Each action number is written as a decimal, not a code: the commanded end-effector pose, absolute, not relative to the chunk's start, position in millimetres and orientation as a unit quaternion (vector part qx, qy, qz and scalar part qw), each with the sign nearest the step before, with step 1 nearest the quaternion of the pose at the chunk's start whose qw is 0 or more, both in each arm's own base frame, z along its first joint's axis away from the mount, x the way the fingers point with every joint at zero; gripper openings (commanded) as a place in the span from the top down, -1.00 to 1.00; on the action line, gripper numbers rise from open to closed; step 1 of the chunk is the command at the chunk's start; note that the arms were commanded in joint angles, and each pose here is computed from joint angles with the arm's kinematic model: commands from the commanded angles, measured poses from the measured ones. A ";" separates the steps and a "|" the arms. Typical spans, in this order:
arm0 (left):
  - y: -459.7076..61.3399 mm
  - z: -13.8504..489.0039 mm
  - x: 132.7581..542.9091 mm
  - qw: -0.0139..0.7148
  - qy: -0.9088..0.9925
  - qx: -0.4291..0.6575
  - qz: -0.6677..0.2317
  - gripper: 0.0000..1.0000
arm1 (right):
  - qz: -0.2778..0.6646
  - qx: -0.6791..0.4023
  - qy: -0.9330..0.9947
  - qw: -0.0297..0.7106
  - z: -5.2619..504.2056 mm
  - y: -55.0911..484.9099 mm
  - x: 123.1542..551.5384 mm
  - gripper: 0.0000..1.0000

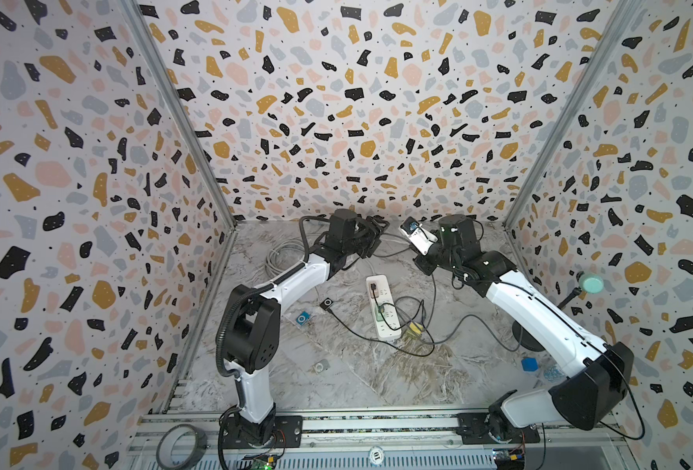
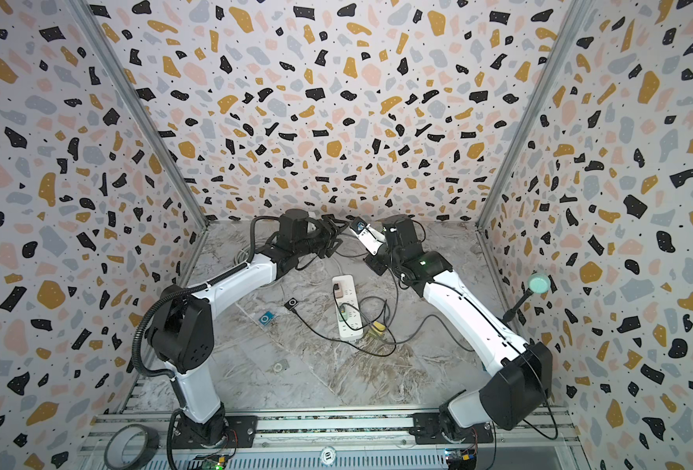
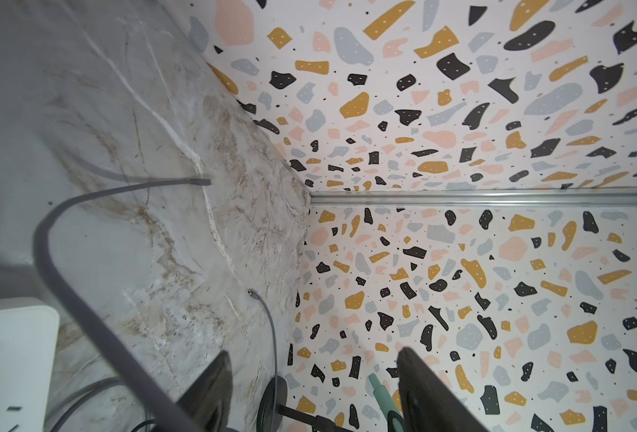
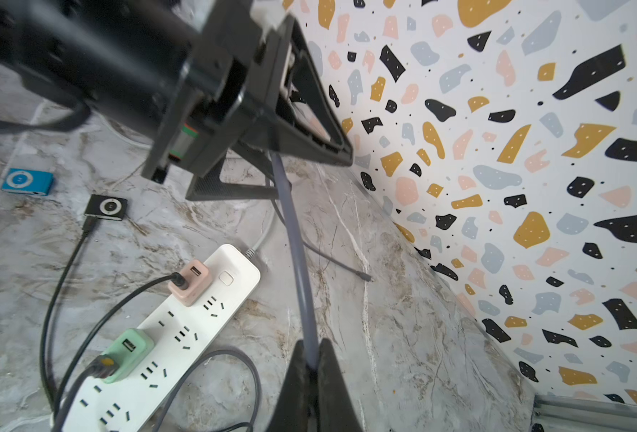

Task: Charge mp3
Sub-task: Pick up the charging cable from the center of the board.

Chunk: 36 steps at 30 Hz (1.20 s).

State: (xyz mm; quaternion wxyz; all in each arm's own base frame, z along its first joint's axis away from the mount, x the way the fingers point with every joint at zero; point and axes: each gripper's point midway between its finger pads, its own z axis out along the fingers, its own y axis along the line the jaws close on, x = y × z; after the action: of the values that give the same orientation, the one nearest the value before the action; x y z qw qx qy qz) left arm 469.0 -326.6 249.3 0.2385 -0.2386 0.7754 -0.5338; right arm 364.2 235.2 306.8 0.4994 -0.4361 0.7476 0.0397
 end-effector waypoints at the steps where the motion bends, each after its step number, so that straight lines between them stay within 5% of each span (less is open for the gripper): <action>1: -323.0 260.7 482.0 0.259 0.755 -0.253 -0.546 -0.33 | 0.072 -0.436 0.724 0.529 332.7 239.3 341.6 1.00; 6: -305.4 269.4 516.4 0.298 0.729 -0.282 -0.547 0.28 | 0.103 -0.438 0.720 0.529 333.6 235.0 316.1 1.00; 8: -298.8 291.0 532.4 0.327 0.701 -0.283 -0.567 0.65 | 0.114 -0.434 0.718 0.532 334.7 232.6 307.5 1.00; 11: -298.3 332.0 550.3 0.360 0.661 -0.268 -0.601 0.94 | 0.136 -0.428 0.711 0.541 340.4 231.6 296.4 1.00; 17: -314.3 415.0 560.1 0.393 0.601 -0.201 -0.666 1.00 | 0.164 -0.424 0.710 0.537 338.9 236.8 291.9 1.00; 21: -320.1 411.7 543.8 0.358 0.617 -0.186 -0.676 0.99 | 0.173 -0.408 0.719 0.535 339.5 234.2 302.9 1.00; 30: -285.1 415.3 527.5 0.419 0.632 -0.169 -0.630 1.00 | 0.212 -0.400 0.723 0.523 322.2 230.5 304.7 0.99; 32: -285.4 427.2 522.5 0.438 0.628 -0.144 -0.627 1.00 | 0.228 -0.395 0.728 0.512 314.2 232.8 303.6 0.82; 35: -283.3 436.5 512.2 0.457 0.620 -0.120 -0.627 1.00 | 0.248 -0.342 0.756 0.500 309.2 230.1 316.2 -0.08; 36: -282.1 436.5 510.1 0.463 0.621 -0.115 -0.622 1.00 | 0.256 -0.310 0.771 0.494 309.7 225.1 324.6 -0.22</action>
State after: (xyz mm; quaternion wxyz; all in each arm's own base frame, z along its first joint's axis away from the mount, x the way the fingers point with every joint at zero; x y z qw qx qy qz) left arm 526.9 -295.4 385.8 0.3956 -0.1688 0.6604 -0.6155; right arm 316.7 225.7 299.1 0.4990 -0.3667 0.7553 0.2148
